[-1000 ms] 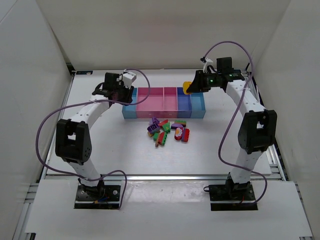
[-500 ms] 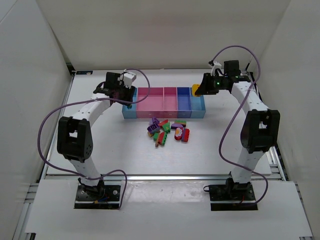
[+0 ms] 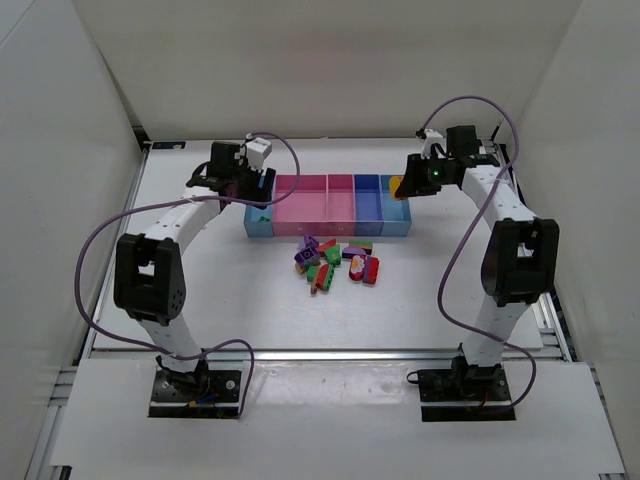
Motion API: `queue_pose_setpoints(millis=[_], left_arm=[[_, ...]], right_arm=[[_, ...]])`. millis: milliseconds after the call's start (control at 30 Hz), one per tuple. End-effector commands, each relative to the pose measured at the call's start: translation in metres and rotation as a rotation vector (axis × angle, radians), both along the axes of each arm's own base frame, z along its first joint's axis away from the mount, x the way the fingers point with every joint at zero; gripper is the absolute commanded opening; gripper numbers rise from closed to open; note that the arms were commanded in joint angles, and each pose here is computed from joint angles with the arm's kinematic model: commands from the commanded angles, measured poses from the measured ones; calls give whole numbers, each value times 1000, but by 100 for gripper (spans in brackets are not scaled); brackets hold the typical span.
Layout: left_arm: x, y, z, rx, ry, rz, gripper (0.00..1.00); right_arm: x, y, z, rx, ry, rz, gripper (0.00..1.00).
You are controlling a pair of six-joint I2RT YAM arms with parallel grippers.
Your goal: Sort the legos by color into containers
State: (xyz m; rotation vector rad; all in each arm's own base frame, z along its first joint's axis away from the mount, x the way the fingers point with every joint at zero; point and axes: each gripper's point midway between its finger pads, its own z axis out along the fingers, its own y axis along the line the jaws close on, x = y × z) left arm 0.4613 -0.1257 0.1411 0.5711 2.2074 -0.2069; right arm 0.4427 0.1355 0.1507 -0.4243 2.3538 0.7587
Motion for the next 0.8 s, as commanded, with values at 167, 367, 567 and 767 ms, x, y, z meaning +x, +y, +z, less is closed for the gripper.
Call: queue_pose_setpoints(millis=[167,367,567,767], left_arm=[[6,-8,54,-33,-140,-33,96],[4,-9,57,-36,-146,-43,99],[-2,-11,55,-30,-155,-77,99],[-11,-14,58,-51,-163,-103,99]], right_arm=[[6,-21,-29,-128,11,-26,24],[6,-22,-40,-142,20,-10,52],[7,-16,-39,-129,13,21,64],[-6,5,-8,-38,-50,148,66]])
